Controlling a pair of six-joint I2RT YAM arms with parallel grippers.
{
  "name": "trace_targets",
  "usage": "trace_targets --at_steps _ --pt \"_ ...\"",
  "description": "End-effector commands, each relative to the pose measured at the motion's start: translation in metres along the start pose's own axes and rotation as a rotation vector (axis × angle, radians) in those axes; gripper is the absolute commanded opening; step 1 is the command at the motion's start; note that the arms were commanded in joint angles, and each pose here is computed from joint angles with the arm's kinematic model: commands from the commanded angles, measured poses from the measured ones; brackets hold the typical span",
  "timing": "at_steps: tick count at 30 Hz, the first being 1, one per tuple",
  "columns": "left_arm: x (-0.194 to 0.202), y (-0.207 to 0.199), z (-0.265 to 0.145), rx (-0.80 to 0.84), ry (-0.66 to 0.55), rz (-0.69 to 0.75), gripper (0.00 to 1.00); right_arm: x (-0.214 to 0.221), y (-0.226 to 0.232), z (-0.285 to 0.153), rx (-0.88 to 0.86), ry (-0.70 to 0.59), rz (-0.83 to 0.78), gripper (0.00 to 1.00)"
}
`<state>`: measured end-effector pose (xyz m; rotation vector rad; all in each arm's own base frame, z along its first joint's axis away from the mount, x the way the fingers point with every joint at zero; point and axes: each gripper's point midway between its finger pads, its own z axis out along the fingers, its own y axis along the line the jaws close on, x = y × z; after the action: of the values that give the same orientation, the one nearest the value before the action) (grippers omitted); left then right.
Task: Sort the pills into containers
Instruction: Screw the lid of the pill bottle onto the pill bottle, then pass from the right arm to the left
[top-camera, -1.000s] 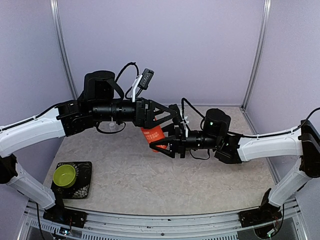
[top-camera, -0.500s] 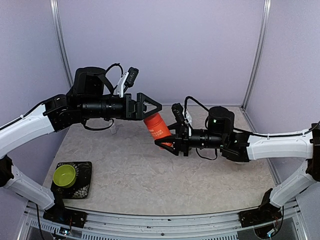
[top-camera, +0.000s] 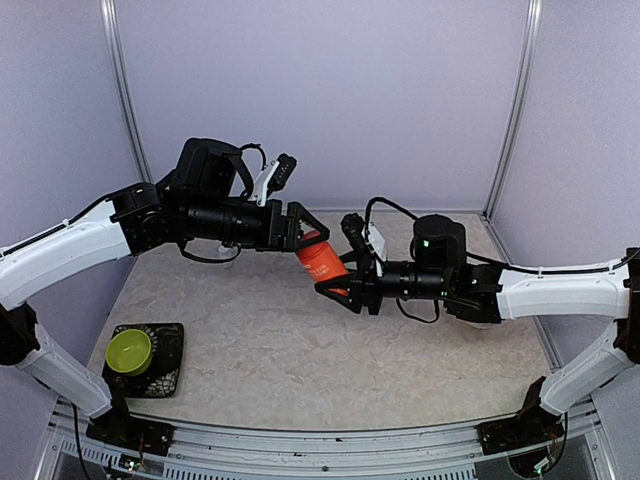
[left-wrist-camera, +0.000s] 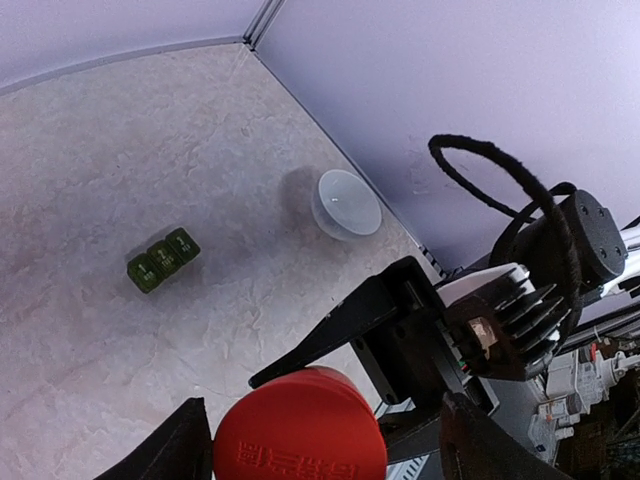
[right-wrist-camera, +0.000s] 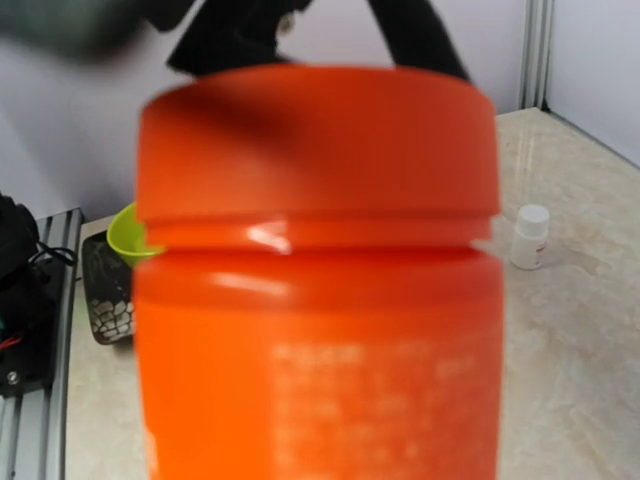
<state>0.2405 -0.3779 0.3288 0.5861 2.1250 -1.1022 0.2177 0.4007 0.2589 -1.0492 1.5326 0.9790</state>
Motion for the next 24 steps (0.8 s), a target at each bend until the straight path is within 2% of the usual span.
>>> trace_targets --at_steps 1,5,11,15,24 --pt "0.001 -0.003 0.002 0.012 0.025 -0.006 0.70 -0.035 -0.002 -0.010 0.029 -0.083 -0.051 0.01" --pt "-0.001 -0.003 0.001 0.006 0.020 -0.007 0.62 -0.035 -0.001 -0.012 0.033 -0.087 -0.058 0.01" --pt "-0.006 -0.006 -0.002 0.020 0.003 -0.004 0.42 -0.035 -0.002 -0.012 0.040 -0.083 -0.062 0.01" --pt "-0.003 -0.011 0.000 0.051 0.015 0.012 0.34 -0.032 -0.002 -0.012 0.035 -0.077 -0.058 0.01" --pt "0.013 -0.053 -0.007 0.257 0.062 0.246 0.24 -0.050 0.022 -0.041 -0.236 -0.170 0.112 0.01"
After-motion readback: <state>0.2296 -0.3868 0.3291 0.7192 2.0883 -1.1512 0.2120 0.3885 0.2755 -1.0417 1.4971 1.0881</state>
